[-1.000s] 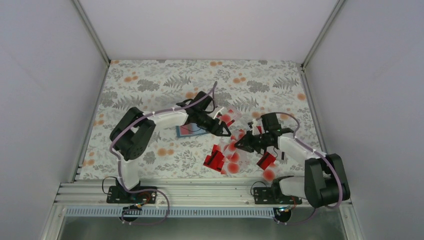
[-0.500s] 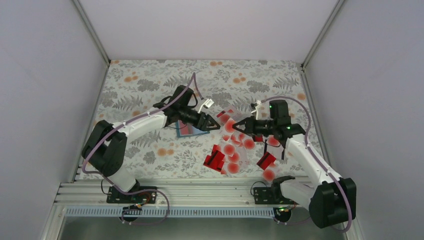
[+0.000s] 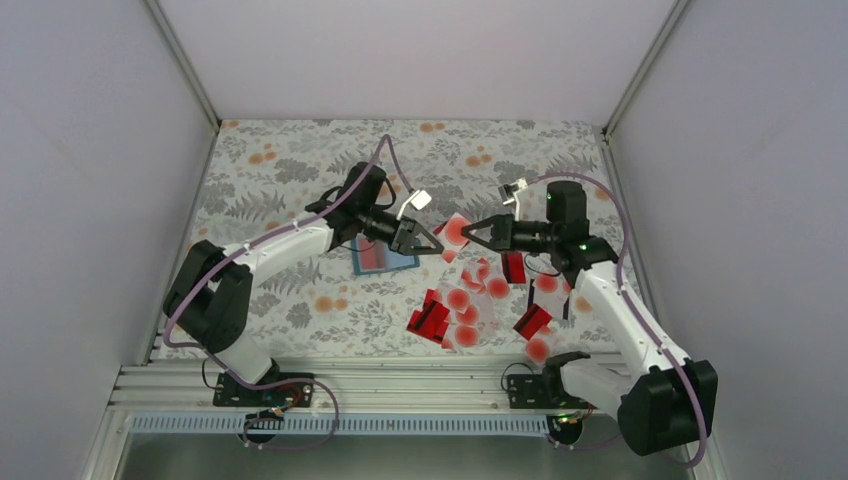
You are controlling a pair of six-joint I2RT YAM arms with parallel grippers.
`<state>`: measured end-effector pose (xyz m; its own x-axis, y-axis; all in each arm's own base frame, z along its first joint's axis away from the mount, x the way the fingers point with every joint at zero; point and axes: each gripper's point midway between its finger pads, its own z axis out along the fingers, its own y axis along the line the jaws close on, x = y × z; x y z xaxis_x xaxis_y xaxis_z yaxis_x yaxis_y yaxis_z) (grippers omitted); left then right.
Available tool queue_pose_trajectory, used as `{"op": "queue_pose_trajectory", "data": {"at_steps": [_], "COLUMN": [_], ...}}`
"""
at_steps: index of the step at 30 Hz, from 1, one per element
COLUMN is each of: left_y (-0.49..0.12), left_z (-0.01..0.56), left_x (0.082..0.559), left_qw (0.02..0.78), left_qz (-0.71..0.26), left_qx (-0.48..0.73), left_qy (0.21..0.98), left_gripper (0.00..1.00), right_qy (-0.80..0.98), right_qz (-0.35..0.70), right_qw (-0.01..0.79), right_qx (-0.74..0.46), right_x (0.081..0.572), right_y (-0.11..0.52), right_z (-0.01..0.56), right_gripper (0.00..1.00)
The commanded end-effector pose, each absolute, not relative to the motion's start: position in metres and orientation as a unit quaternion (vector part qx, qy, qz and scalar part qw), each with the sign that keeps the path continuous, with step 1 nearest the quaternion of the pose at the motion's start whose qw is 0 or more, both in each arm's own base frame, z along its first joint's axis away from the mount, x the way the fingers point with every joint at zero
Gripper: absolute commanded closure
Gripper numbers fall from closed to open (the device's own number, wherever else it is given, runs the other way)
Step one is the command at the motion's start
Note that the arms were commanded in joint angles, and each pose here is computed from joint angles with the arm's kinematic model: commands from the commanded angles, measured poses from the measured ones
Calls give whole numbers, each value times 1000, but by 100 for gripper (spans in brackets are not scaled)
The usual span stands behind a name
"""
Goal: Put the credit cards into the card holder
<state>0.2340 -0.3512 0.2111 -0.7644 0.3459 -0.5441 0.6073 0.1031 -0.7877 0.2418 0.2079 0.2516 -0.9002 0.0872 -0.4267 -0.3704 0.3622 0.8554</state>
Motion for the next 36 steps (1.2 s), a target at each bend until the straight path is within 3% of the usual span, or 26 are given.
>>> {"op": "queue_pose_trajectory", "data": {"at_steps": [1, 4, 8, 9, 10, 11, 13, 14, 16, 20, 33, 36], "left_y": [-357, -356, -353, -352, -352, -352, -353, -354, -355, -357, -363, -363], "left_z": [222, 216, 216, 219, 220, 222, 226, 228, 236, 252, 289, 303], "left_x": [235, 240, 240, 240, 240, 241, 242, 244, 246, 249, 256, 256], "left_qw": [114, 111, 107, 108, 107, 105, 101, 98, 95, 86, 63, 65], "left_qz": [-604, -596, -597, -600, -602, -603, -606, -606, -609, -619, -646, -658], "left_qx": [345, 340, 346, 348, 348, 345, 338, 333, 328, 317, 277, 270], "left_qy": [709, 719, 715, 713, 711, 711, 713, 715, 716, 713, 709, 700], "left_gripper": [82, 96, 98, 98, 98, 98, 98, 97, 97, 97, 97, 97], "right_qy": [780, 780, 780, 782, 783, 784, 782, 783, 786, 780, 750, 740], "right_qz": [580, 582, 588, 587, 586, 585, 586, 585, 581, 589, 596, 599], "right_qw": [207, 198, 172, 165, 163, 163, 166, 168, 171, 173, 247, 263], "right_qx": [-114, -119, -129, -128, -129, -129, -131, -129, -125, -122, -148, -155], "right_x": [239, 236, 226, 223, 222, 222, 221, 222, 225, 225, 236, 235], "right_y": [214, 215, 216, 215, 215, 215, 215, 214, 214, 215, 216, 216], "right_z": [270, 267, 259, 255, 253, 251, 251, 250, 248, 248, 292, 305], "right_gripper": [96, 96, 96, 87, 72, 49, 22, 13, 10, 14, 77, 86]}}
